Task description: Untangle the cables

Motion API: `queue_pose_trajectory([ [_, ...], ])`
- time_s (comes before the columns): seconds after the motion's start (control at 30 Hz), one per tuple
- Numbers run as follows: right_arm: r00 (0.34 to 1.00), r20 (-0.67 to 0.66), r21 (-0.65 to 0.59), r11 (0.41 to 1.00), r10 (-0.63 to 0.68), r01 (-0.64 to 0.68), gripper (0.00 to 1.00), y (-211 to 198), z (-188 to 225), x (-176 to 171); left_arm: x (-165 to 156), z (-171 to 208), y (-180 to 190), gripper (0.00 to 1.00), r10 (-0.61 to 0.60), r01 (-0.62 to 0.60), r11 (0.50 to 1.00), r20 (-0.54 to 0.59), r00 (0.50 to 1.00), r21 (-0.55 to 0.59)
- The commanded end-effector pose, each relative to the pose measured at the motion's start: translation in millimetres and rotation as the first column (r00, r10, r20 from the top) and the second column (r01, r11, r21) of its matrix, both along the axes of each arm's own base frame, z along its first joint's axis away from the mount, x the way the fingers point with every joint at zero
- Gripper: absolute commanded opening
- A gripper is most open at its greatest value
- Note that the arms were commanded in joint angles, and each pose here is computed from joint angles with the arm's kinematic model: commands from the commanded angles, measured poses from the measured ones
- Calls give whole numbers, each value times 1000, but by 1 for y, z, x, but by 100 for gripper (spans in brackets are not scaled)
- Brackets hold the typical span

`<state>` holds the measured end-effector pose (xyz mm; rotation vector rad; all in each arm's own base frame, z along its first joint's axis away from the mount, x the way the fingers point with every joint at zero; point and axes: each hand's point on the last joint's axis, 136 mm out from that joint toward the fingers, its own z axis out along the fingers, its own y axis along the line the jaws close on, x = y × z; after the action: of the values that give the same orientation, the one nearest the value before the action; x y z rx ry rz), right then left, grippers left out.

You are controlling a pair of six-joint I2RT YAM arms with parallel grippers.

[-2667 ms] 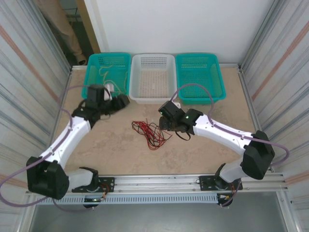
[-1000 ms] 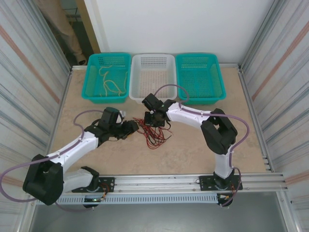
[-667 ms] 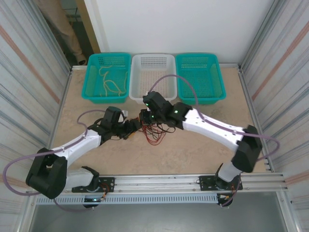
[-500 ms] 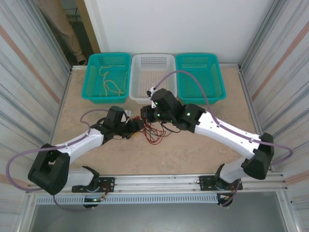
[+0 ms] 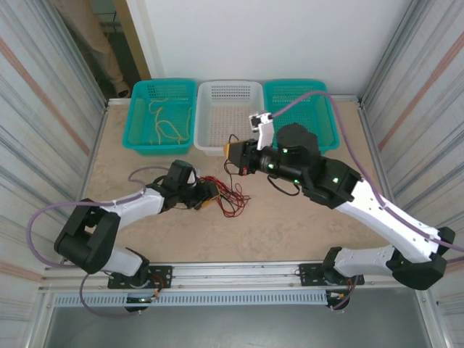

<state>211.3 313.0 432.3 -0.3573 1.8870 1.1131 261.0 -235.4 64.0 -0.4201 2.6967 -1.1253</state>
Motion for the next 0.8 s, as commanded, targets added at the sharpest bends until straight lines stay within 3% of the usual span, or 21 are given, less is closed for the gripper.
queue_pose_trajectory([
  [0.0,992,123,62,998,-9,1,0,-24,47,-9,-2,-5,-4,47,-4,4,1000,-19,1000,-18],
  [0.23,973,226,121,993,-38,11,0,-52,89,-16,-4,-15,-4,45,-4,4,1000,-47,999,-6],
  [0.37,956,254,109,986,-148,124,0,-77,104,2,-5,-15,-5,44,-4,3,1000,-55,998,-16],
  [0.57,931,172,33,946,-323,322,0,-115,89,69,-6,12,-11,46,-28,28,999,-7,1000,-39],
  [0.77,884,85,-52,884,-459,464,0,-160,62,150,-10,51,-2,51,-55,54,998,90,994,10],
])
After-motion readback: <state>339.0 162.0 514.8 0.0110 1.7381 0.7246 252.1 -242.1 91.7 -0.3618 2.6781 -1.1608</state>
